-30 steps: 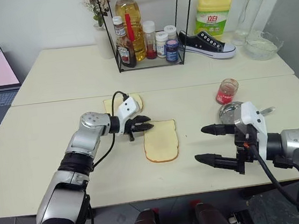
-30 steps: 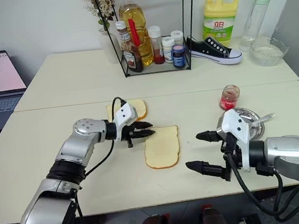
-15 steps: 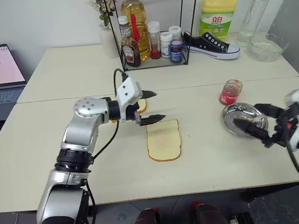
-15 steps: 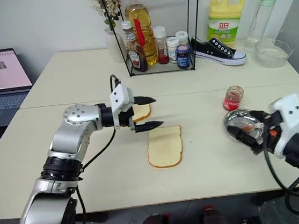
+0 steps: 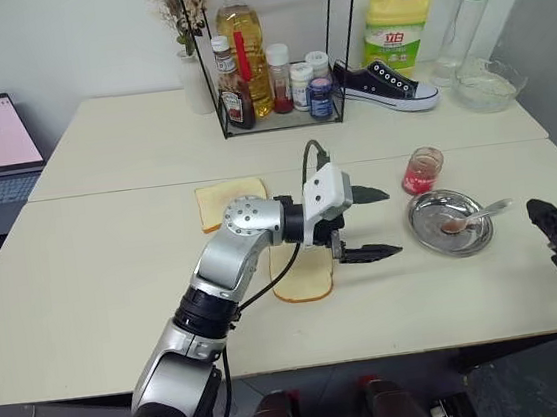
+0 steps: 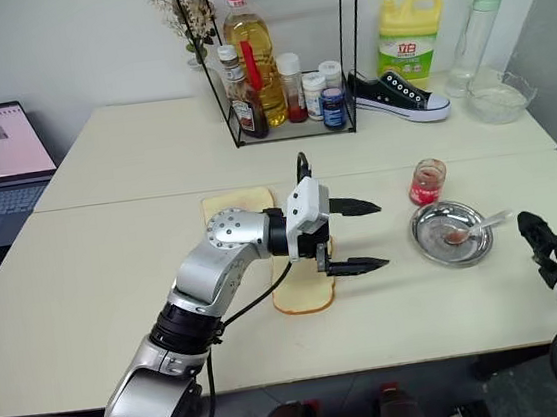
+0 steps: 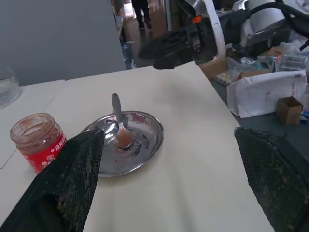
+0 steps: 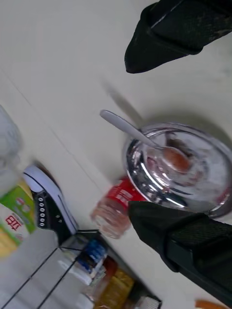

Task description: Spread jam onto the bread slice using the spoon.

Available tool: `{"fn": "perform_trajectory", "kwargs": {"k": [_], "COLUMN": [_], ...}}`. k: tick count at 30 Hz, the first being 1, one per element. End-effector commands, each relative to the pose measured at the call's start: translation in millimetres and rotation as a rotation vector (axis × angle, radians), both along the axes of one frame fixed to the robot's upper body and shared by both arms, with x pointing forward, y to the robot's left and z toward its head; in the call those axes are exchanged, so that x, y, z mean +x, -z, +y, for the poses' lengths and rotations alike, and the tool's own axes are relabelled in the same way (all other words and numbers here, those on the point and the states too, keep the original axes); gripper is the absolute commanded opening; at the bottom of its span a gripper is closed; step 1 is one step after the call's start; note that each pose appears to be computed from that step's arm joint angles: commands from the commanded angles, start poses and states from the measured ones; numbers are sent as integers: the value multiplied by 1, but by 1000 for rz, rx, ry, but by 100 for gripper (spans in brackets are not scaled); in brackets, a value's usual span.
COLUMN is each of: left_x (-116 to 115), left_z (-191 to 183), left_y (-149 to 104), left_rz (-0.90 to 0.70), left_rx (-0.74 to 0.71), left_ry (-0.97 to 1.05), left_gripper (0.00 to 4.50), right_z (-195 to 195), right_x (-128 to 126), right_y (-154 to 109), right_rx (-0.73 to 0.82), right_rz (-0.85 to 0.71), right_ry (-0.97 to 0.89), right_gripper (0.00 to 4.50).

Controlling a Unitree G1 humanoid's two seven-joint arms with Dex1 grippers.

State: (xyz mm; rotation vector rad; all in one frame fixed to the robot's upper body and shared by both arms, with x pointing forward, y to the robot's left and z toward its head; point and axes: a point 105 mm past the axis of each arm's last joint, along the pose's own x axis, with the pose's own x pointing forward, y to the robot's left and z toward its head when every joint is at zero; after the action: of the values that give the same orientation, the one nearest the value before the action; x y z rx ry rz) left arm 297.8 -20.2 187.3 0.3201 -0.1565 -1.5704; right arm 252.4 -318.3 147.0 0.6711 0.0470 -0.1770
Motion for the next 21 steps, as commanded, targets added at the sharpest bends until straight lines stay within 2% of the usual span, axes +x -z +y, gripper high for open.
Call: {"fn": "perform_trajectory", "kwargs": {"k": [1, 10, 21], "left_x": [-3, -4, -3], "left_z": [-2, 15, 28], "left_y": [-14, -14, -17], "left_rz": [-32, -11, -5], "left_rx": [-36, -28, -23], "left_ry": [-11, -101, -172], "left_gripper": [447, 447, 447], "right_z": [-10, -16, -10], "right_x": [17, 58, 87], "right_y": [3, 24, 38], "right_rx": [37, 137, 205], "right_rz": [-20, 8, 11], "right_ry": [-18, -98, -149], "right_gripper": [450, 450, 450]}}
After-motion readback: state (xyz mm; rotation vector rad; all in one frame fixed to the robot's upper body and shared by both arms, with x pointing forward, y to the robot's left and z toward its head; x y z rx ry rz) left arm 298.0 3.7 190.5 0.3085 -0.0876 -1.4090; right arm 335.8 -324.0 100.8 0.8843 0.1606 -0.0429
